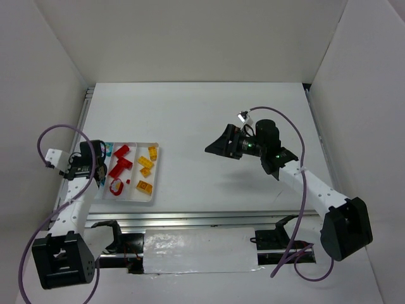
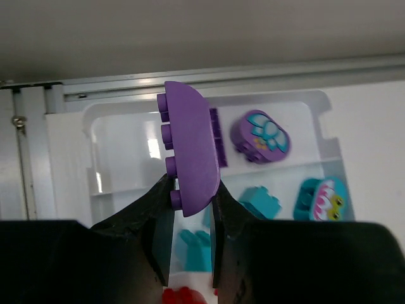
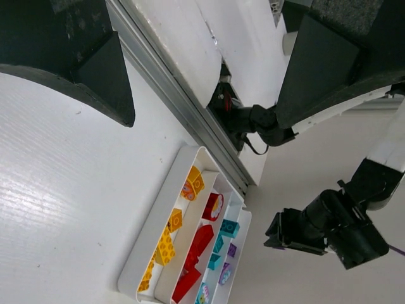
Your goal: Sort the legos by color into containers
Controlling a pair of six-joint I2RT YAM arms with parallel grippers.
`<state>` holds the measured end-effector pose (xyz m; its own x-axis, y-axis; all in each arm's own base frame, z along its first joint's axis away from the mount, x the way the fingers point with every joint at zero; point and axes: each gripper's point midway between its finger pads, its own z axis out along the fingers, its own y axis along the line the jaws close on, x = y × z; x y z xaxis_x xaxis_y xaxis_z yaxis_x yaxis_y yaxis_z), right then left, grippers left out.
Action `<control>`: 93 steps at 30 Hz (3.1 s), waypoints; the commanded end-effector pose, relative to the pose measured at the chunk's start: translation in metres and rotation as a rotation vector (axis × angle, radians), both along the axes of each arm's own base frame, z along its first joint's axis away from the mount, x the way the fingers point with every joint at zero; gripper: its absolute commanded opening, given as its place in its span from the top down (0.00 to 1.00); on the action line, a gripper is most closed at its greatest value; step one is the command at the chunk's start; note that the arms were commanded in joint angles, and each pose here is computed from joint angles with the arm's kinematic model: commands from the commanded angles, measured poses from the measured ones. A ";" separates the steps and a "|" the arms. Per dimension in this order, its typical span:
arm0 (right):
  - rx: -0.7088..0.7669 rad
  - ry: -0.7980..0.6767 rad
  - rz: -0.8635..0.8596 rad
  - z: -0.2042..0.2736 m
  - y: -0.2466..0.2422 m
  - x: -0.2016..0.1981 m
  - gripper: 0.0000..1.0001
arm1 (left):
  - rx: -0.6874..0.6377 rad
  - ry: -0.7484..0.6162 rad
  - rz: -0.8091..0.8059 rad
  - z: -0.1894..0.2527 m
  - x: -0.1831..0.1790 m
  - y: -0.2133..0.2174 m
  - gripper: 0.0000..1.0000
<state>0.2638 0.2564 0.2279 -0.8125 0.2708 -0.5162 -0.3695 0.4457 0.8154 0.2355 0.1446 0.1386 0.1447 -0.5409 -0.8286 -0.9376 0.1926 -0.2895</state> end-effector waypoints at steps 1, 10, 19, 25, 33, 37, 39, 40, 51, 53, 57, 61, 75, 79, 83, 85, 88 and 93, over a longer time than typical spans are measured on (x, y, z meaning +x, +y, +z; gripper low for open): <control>0.022 -0.044 0.035 0.006 0.001 -0.005 0.00 | -0.013 -0.020 0.097 -0.010 -0.008 0.022 0.95; 0.024 -0.003 0.053 -0.009 0.002 -0.010 0.00 | -0.143 0.000 0.119 -0.052 -0.011 0.039 0.86; 0.030 0.005 0.070 -0.010 0.009 -0.008 0.01 | -0.158 0.011 0.104 -0.062 -0.013 0.039 0.43; 0.027 0.010 0.078 -0.012 0.011 -0.008 0.00 | -0.181 0.003 0.125 -0.065 -0.015 0.038 0.15; 0.012 -0.012 0.067 -0.008 0.009 -0.008 0.01 | -0.228 -0.155 -0.182 -0.022 0.029 0.004 0.01; -0.091 -0.088 -0.033 0.014 0.000 -0.006 0.00 | -0.191 -0.233 -0.496 0.022 0.064 -0.049 0.01; -0.192 -0.190 -0.170 0.034 -0.014 0.007 0.00 | -0.142 -0.222 -0.724 0.053 0.085 -0.094 0.00; -0.248 -0.199 -0.214 0.038 -0.024 0.000 0.00 | -0.105 -0.179 -0.812 0.067 0.091 -0.110 0.01; -0.489 -0.363 -0.631 0.113 -0.146 -0.057 0.00 | 0.154 0.041 -1.262 0.117 0.036 -0.248 0.00; -0.443 -0.406 -0.642 0.131 -0.166 -0.078 0.00 | 0.159 -0.017 -1.294 0.133 0.021 -0.244 0.00; -0.389 -0.445 -0.672 0.149 -0.208 -0.120 0.00 | 0.194 -0.074 -1.238 0.167 -0.012 -0.207 0.01; -0.362 -0.467 -0.667 0.156 -0.233 -0.150 0.00 | 0.219 -0.137 -1.118 0.195 -0.052 -0.156 0.00; -0.265 -0.471 -0.736 0.148 -0.287 -0.201 0.00 | 0.223 -0.335 -0.984 0.234 -0.162 -0.057 0.01; -0.257 -0.477 -0.743 0.152 -0.288 -0.201 0.00 | 0.237 -0.359 -1.001 0.236 -0.167 -0.058 0.00; -0.268 -0.477 -0.743 0.154 -0.286 -0.197 0.00 | 0.253 -0.355 -0.975 0.232 -0.165 -0.055 0.00; -0.274 -0.477 -0.745 0.154 -0.285 -0.196 0.00 | 0.261 -0.369 -0.979 0.235 -0.162 -0.058 0.00; -0.266 -0.484 -0.752 0.154 -0.286 -0.195 0.00 | 0.272 -0.380 -0.983 0.238 -0.158 -0.060 0.01; -0.247 -0.499 -0.756 0.154 -0.285 -0.194 0.00 | 0.289 -0.387 -0.988 0.239 -0.152 -0.064 0.00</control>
<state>0.0644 -0.0285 0.3761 -0.1626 0.4644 -0.8706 -0.1933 0.8502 0.4897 0.0819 0.0811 0.3660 -0.0190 -0.3537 -0.9352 -0.2120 0.9155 -0.3420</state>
